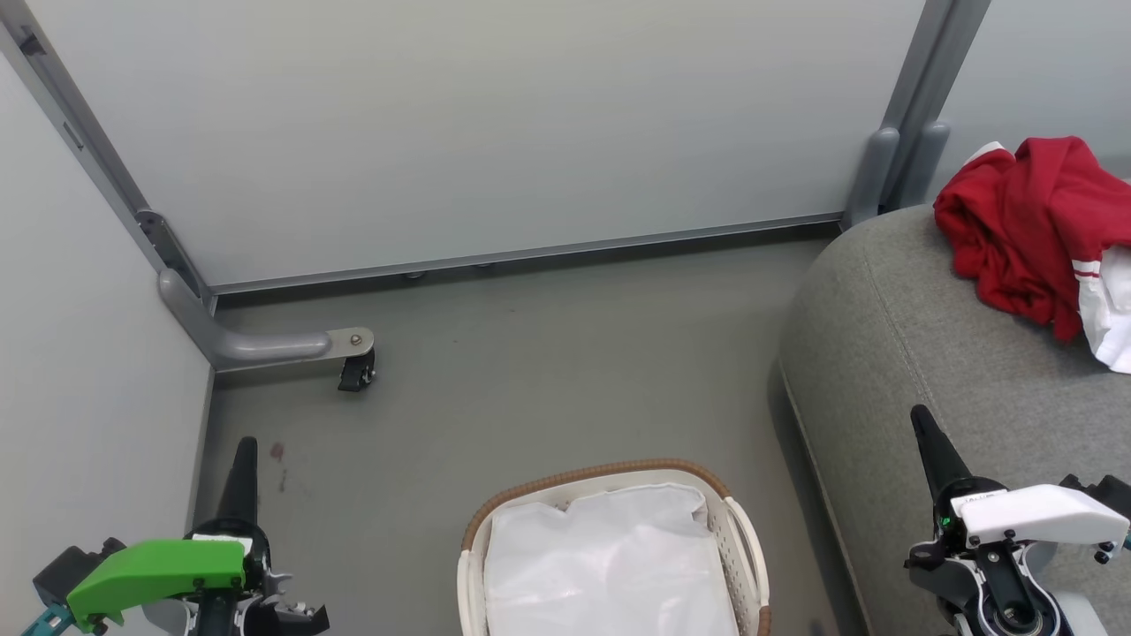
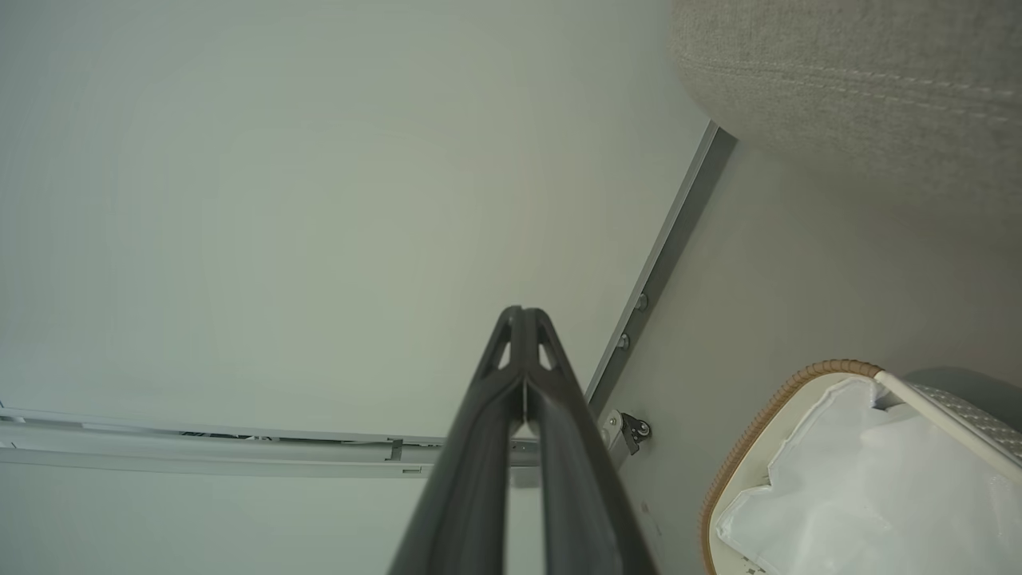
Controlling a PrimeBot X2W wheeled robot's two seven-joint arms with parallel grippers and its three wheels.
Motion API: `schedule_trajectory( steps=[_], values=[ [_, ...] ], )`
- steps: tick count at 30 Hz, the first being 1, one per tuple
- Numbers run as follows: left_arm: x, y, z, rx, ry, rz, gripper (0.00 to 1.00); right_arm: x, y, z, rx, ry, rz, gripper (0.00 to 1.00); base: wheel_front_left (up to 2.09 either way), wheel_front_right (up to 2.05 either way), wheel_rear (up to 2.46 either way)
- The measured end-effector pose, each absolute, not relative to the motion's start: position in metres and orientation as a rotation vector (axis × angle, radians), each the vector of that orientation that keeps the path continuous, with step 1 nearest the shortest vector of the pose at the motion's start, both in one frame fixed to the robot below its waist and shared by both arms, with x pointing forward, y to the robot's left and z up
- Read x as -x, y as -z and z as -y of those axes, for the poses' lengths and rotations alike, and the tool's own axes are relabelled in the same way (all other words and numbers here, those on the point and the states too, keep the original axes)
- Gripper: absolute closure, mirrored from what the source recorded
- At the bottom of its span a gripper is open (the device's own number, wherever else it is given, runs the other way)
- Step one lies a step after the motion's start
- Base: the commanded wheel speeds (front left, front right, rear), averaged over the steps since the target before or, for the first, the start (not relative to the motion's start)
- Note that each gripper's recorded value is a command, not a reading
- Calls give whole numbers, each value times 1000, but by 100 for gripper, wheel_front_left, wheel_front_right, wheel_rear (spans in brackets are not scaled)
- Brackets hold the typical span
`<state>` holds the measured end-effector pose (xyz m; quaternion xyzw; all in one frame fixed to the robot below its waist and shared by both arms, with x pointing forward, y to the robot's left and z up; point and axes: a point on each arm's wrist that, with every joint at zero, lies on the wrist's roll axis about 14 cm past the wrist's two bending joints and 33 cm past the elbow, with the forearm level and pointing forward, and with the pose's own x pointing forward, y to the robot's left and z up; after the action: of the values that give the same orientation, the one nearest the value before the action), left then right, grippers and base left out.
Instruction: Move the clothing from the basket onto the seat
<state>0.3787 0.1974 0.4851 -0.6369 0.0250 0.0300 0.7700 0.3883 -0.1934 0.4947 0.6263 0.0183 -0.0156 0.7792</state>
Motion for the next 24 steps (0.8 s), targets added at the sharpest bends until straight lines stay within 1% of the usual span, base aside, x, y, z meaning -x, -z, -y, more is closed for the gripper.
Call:
schedule_trajectory(
  steps=[24],
  values=[
    [-385,-499,-198,1540,-22,-22,100,-389,-503,198,-1536,9,-14,100,0,0,0]
  ],
)
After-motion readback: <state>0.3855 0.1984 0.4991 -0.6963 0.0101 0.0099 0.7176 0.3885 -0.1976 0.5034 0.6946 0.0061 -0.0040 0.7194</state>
